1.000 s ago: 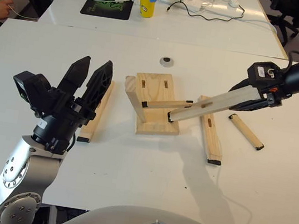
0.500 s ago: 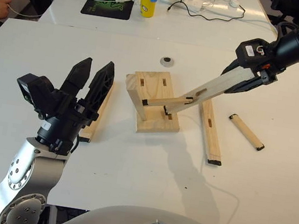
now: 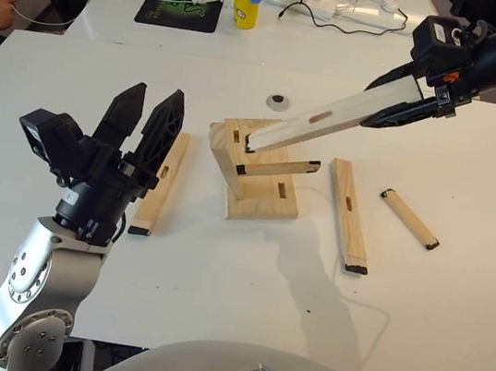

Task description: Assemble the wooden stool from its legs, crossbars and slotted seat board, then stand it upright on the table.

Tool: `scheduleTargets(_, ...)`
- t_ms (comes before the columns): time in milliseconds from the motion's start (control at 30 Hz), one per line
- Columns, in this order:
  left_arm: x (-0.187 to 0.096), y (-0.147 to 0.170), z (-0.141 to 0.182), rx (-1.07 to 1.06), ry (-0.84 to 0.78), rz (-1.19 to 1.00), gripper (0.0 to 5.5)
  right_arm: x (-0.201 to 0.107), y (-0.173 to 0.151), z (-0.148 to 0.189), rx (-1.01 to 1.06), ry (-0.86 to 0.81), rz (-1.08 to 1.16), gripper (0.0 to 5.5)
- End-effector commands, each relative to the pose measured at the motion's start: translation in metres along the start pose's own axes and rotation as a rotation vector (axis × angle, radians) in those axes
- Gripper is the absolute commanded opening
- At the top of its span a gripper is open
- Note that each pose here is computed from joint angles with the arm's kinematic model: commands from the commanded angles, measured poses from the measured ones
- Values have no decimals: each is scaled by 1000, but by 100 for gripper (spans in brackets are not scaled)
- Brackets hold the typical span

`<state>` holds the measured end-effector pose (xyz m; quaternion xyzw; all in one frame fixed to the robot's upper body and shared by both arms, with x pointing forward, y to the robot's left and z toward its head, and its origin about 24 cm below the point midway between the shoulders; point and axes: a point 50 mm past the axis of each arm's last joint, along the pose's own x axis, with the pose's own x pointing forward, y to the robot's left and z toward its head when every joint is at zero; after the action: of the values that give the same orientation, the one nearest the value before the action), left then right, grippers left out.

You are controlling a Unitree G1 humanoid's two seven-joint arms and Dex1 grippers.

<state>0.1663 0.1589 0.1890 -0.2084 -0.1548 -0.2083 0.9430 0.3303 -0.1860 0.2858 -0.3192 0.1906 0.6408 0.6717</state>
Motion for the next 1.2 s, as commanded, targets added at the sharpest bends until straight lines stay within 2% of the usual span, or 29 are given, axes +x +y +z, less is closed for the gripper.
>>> scheduleTargets(33,10,1,8,22,15,-58,318,6,4,16,-9,-144,-37,206)
scheduleTargets(267,21,2,14,15,38,-119,318,20,11,42,3,-366,-58,206)
scheduleTargets(567,22,8,17,12,61,-116,318,18,26,45,-7,-425,-26,206)
scheduleTargets(1200,18,16,10,-10,114,-92,318,11,38,75,35,-653,-2,206)
